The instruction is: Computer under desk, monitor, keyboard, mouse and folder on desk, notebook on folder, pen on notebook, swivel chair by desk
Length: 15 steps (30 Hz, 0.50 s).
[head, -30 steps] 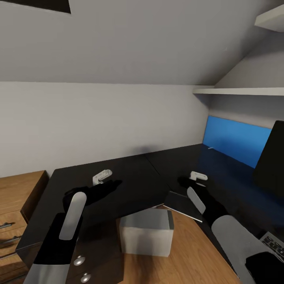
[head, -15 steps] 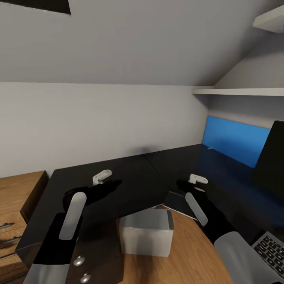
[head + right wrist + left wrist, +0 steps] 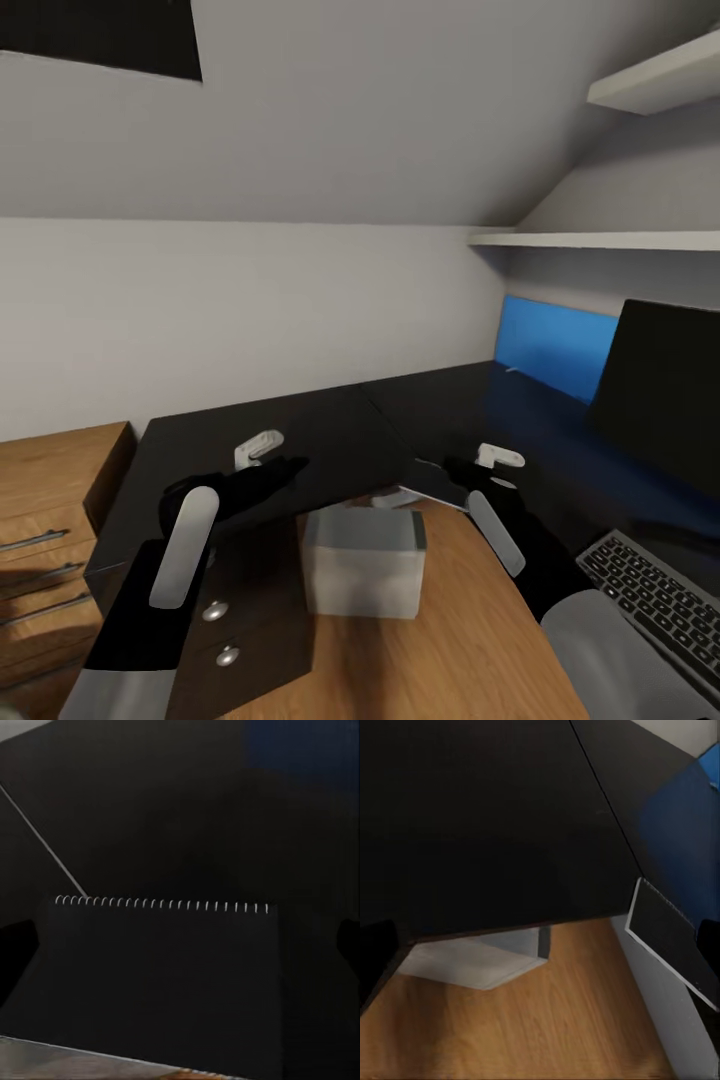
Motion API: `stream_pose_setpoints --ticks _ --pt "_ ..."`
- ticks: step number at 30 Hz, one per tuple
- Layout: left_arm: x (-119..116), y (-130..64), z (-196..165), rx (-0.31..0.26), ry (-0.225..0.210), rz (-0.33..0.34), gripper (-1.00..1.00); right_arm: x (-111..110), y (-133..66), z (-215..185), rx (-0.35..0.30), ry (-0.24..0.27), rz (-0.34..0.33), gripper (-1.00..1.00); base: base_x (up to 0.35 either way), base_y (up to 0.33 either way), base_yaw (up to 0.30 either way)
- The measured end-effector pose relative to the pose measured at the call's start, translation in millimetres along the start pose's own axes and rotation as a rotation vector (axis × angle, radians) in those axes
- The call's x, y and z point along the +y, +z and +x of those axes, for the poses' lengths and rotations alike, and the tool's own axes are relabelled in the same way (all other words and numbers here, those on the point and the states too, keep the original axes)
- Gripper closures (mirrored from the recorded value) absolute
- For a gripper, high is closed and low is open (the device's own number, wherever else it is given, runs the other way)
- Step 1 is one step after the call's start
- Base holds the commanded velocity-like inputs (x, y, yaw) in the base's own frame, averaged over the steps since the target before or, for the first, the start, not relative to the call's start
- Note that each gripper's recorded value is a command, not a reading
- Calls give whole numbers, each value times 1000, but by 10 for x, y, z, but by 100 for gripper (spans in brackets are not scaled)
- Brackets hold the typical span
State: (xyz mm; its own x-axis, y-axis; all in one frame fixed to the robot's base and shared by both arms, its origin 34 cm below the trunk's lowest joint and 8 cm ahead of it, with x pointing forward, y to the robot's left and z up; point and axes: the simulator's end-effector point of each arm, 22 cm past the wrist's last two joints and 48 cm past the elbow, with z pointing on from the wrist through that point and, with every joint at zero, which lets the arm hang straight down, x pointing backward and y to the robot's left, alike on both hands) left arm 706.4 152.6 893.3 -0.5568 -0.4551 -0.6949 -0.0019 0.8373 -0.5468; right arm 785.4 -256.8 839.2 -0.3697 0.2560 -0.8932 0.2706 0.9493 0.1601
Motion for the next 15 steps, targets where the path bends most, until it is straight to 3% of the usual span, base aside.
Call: stream_pose_setpoints --ticks 2,6,15 --pt "-5 -7 -6 -2 1 1 -100 3 -6 -9 -2 0 -1 -100 -334 -37 -56" --pt "-6 -21 -19 -5 3 -1 -100 177 -77 68 -9 -67 3 -100 -333 -119 58" --pt "-20 -45 -42 -11 5 0 -100 196 -118 61 -15 -78 21 -100 -322 -166 220"
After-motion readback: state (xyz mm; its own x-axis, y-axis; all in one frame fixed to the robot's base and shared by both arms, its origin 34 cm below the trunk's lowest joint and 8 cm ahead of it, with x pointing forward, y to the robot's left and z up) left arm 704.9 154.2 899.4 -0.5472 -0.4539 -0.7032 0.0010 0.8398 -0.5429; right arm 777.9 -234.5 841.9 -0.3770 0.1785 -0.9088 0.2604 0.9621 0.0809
